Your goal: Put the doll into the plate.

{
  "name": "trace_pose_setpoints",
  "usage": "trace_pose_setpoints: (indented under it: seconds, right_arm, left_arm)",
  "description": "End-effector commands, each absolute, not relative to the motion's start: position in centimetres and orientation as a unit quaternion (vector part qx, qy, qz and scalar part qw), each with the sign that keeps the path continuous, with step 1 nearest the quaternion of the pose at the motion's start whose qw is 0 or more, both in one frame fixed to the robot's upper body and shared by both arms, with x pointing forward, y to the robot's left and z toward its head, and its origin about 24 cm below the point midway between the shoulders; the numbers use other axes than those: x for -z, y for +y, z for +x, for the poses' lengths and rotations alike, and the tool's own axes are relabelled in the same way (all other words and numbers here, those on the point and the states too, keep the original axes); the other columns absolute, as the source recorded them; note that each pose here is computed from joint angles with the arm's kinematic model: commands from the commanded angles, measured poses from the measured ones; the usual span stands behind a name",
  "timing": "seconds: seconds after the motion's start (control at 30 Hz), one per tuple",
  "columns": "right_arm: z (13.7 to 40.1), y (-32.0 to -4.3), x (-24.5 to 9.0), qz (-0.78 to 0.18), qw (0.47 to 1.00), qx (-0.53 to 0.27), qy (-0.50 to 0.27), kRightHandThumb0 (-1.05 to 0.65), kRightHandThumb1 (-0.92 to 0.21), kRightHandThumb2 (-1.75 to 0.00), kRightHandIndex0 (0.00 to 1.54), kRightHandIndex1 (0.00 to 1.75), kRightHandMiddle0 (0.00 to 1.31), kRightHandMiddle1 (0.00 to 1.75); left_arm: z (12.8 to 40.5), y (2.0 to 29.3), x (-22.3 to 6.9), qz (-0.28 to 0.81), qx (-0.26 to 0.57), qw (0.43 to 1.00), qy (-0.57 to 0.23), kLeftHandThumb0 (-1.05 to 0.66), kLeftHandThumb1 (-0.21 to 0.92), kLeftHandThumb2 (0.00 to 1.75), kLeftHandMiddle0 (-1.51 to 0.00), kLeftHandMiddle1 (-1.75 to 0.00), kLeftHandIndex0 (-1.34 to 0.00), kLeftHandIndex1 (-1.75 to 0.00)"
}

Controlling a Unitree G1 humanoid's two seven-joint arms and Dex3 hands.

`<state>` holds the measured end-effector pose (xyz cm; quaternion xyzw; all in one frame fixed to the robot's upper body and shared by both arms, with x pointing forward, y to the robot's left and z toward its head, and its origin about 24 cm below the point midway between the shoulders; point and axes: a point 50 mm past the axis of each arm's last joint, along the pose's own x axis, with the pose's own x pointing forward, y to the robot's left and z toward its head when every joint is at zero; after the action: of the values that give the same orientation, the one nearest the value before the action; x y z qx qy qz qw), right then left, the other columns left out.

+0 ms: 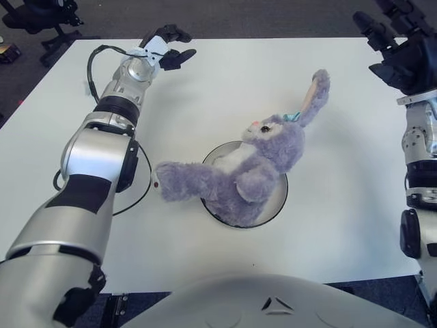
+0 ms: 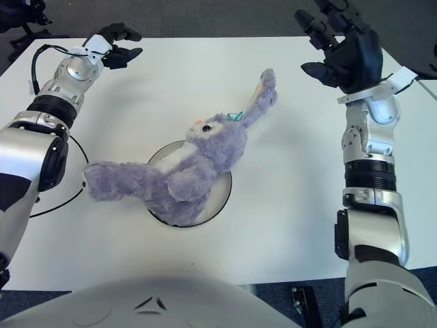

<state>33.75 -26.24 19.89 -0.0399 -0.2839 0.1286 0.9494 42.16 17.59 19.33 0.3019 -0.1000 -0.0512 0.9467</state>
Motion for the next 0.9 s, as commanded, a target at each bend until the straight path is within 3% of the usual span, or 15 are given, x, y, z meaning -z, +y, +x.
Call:
trace_pose_setpoints:
  seconds: [0.0,0.2,0.4,0.5,0.87]
  right_arm:
    - [34.1,-26.5,-20.3,-0.043,0.952,-0.096,-0.289,-0.26,-0.87,-0.1,0.39,0.02,0.32,0.01]
    - [34.5,-26.3,-20.0,-0.045,0.955,-0.07,-0.285,-0.4,-0.92,-0.19,0.43,0.02,0.32,0.01]
    - [34.6,-26.2,-20.0,-0.046,0.955,-0.064,-0.285,-0.43,-0.92,-0.21,0.44,0.02,0.32,0.01]
    - [35.2,-26.3,-19.5,-0.018,0.96,-0.023,-0.279,-0.47,-0.92,-0.24,0.46,0.03,0.36,0.03]
    - [35.8,-26.2,-18.6,0.006,0.965,0.018,-0.263,-0.52,-0.92,-0.37,0.49,0.02,0.4,0.04]
  left_arm:
    - [41.5,19.1,-18.8,0.198,0.033,0.97,-0.137,-0.49,0.92,0.38,-0.83,-0.04,-0.47,-0.6]
    - [40.8,20.4,-18.6,0.081,0.011,0.981,-0.177,-0.47,0.92,0.38,-0.82,-0.03,-0.44,-0.61]
    - [40.7,20.5,-18.6,0.062,0.012,0.981,-0.183,-0.47,0.92,0.38,-0.81,-0.02,-0.42,-0.62]
    - [39.6,21.9,-17.6,0.001,0.002,0.975,-0.223,-0.47,0.92,0.41,-0.79,-0.01,-0.38,-0.61]
    - [38.7,22.8,-16.6,-0.025,-0.009,0.971,-0.237,-0.46,0.92,0.51,-0.81,-0.02,-0.34,-0.59]
